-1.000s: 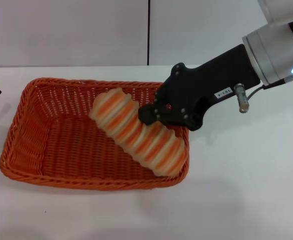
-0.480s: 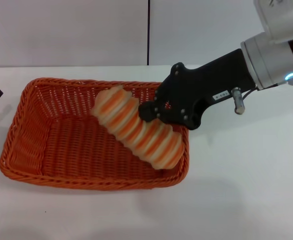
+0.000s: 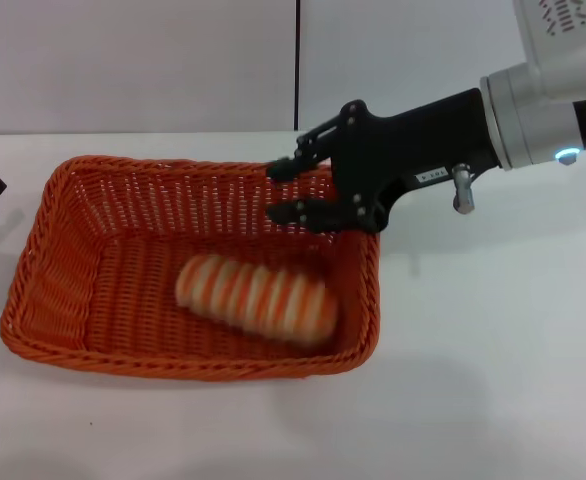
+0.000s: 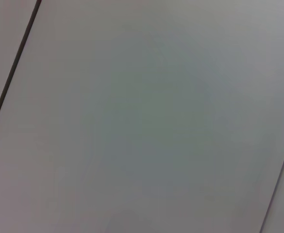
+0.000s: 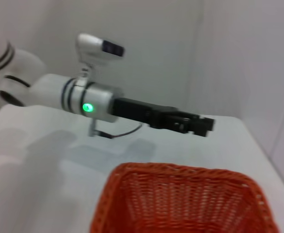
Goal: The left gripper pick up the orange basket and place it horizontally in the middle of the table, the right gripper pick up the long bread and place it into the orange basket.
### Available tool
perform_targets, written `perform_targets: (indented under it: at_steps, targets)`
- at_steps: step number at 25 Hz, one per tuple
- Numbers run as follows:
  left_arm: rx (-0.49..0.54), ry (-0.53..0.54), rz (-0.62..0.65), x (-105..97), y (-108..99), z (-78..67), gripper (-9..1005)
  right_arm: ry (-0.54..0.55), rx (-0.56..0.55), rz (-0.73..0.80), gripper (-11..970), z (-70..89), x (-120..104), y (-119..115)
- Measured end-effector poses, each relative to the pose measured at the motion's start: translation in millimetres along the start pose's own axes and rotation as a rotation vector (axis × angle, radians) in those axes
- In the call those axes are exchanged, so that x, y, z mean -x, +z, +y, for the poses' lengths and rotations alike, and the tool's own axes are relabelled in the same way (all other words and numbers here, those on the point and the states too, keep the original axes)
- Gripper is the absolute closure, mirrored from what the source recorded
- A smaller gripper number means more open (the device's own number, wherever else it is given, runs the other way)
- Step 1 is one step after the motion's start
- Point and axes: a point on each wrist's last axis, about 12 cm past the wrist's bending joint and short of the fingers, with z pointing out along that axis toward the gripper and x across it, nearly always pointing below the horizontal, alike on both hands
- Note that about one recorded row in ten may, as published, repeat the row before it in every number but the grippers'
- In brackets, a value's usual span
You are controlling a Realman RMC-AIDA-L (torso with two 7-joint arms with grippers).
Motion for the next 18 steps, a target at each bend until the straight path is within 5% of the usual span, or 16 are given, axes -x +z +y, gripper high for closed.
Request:
perform_targets:
  at_steps: [4,9,11,18]
  targets:
    - [0.001,0.000,0.001,-0.1,0.0,0.1,246,-0.006,-0.028,-0.006,682,-1.4,0.5,-3.9]
    - [0.003,0.032,-0.003,0.2,-0.3,0.2,246,0.023,-0.133,-0.046,451,1.8,-0.9,-22.6]
    - [0.015,0.066,-0.020,0.8,-2.7,0.4,246,0.063,-0.205,-0.091,444,5.0,-7.3,-36.1]
    - [0.068,0.163,-0.100,-4.8,-18.0,-6.3,246,0.258,-0.540,-0.303,429,32.4,-72.1,-94.4]
